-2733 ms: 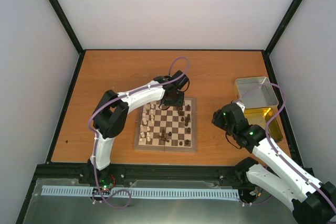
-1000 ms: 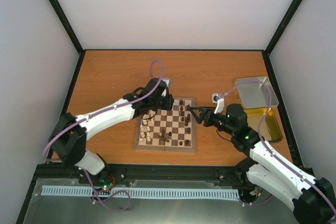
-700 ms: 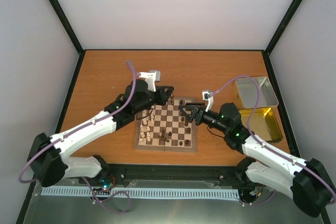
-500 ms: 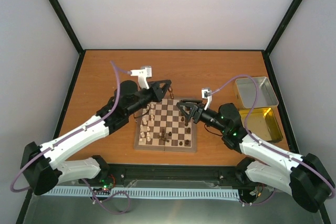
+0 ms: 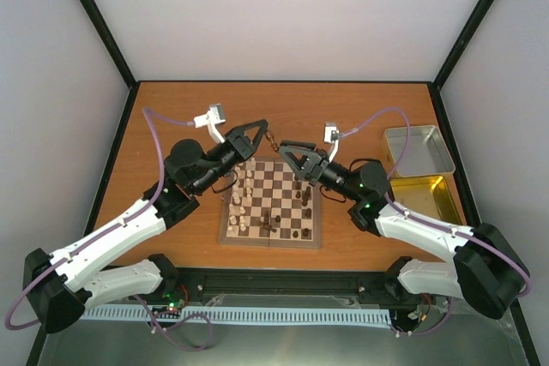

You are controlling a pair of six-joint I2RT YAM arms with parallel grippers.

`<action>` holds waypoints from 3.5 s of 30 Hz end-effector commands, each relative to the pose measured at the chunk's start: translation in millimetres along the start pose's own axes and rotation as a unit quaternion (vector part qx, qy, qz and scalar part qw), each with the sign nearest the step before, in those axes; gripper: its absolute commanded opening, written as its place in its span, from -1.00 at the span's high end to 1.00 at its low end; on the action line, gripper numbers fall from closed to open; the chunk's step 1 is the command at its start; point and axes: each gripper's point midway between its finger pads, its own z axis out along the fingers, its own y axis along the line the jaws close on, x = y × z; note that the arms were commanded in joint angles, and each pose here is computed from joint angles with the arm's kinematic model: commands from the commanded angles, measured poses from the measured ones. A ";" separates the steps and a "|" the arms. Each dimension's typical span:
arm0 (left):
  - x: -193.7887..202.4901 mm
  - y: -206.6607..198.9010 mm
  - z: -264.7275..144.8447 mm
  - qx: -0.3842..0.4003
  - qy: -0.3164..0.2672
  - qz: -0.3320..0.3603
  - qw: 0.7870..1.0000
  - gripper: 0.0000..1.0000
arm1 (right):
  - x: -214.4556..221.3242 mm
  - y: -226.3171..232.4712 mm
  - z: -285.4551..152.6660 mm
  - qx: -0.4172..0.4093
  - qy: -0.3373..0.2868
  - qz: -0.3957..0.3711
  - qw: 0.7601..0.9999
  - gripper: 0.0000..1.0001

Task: Set up the chess pieces on the board
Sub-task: Pick up the chess piece from the chessboard, then place the chess piece on the chessboard.

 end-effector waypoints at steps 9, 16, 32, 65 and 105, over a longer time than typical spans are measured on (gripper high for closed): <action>-14.2 -15.7 -5.6 0.028 -0.027 -0.018 0.999 0.98 | -9.4 14.8 17.4 -0.006 0.010 -0.002 1.000 0.00; -13.6 -15.4 -4.1 0.030 -0.027 -0.016 0.999 0.99 | 4.7 10.7 17.9 0.005 0.038 -0.002 0.999 0.16; -9.0 -9.1 -2.8 0.021 -0.020 -0.017 0.999 0.99 | -11.9 21.8 9.6 0.014 0.006 -0.026 1.000 0.84; -26.1 74.8 -77.5 -0.219 -0.028 0.283 0.933 0.99 | 130.8 -75.2 -173.9 0.501 0.530 0.112 0.675 0.94; -29.7 63.7 -93.3 -0.187 -0.049 0.287 0.938 0.98 | 72.6 -164.9 -120.0 0.594 0.518 0.068 0.611 0.94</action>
